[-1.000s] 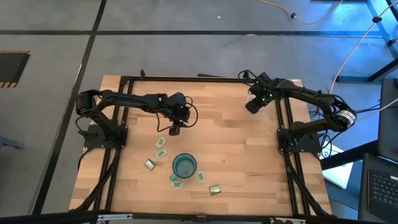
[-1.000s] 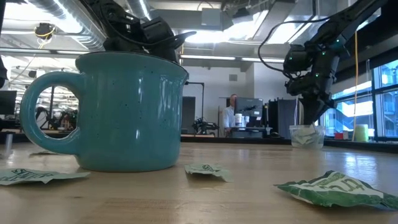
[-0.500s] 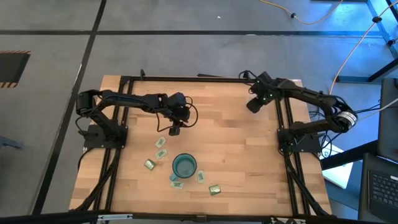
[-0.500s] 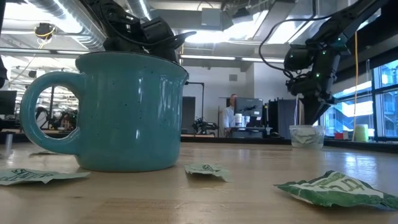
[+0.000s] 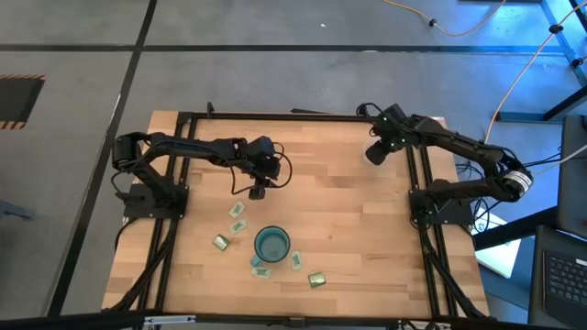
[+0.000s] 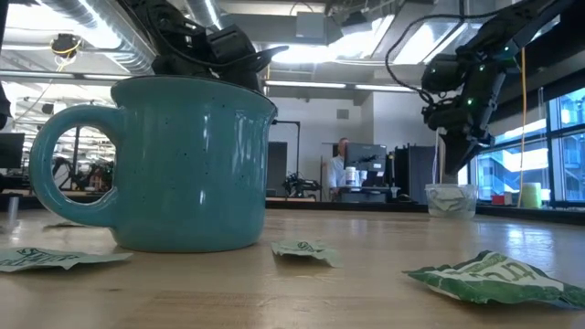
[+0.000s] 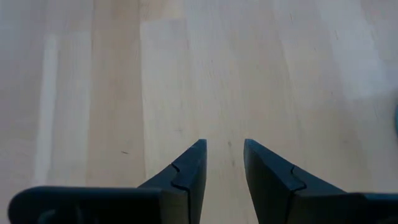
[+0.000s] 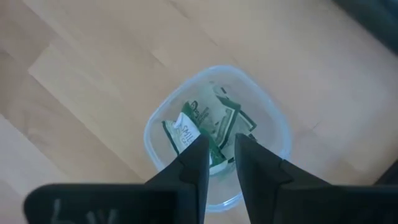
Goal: Pick and place items into bin
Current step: Put the stevia packet into the transparent bin
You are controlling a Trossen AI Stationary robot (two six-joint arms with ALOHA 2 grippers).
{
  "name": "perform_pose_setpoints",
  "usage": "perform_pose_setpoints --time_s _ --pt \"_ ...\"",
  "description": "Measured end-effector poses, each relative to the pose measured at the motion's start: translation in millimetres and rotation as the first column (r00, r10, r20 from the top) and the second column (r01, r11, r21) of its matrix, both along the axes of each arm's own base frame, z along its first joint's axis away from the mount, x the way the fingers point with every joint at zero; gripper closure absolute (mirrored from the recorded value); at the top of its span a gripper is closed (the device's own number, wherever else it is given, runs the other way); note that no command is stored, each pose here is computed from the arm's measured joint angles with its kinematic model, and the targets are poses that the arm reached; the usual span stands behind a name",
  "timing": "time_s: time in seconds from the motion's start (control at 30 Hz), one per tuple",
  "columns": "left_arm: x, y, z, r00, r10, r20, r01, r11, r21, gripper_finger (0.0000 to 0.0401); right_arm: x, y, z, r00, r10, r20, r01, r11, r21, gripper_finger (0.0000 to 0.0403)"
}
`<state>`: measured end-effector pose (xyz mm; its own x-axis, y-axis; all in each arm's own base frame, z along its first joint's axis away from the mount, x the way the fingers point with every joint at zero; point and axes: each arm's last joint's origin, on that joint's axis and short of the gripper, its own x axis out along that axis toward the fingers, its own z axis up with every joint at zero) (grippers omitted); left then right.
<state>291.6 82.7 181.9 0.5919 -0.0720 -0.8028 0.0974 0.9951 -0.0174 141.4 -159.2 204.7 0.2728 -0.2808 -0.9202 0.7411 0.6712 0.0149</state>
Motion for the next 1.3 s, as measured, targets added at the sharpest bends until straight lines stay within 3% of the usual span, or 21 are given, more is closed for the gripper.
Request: perform_pose_setpoints --time_s 0.23,0.33,0.57,0.73,1.3 --pt "-0.2 -6.6 -2.2 0.998 -0.015 -0.065 0.026 0.985 0.170 0.0299 -3.9 8.8 33.4 0.995 0.019 0.101 -0.007 0.993 -0.117 0.0322" --pt "-4.4 -11.3 -1.5 0.994 -0.006 -0.113 0.028 0.981 0.193 0.0299 -6.1 19.6 47.0 0.987 0.046 0.152 -0.020 0.986 -0.166 0.0322" --pt "-28.3 -21.7 18.1 0.980 0.068 -0.187 -0.045 0.991 0.122 0.0299 -7.2 50.2 57.4 0.968 0.101 0.231 -0.034 0.961 -0.275 0.0322" --pt "-38.2 -34.2 28.2 0.975 0.108 -0.194 -0.095 0.993 0.077 0.0299 4.4 69.3 50.3 0.920 0.230 0.318 -0.116 0.934 -0.338 0.0322" --pt "-47.8 -75.1 31.3 0.953 0.100 -0.285 -0.104 0.995 0.003 0.0299 31.4 115.4 27.8 0.785 0.452 0.424 -0.274 0.867 -0.417 0.0322"
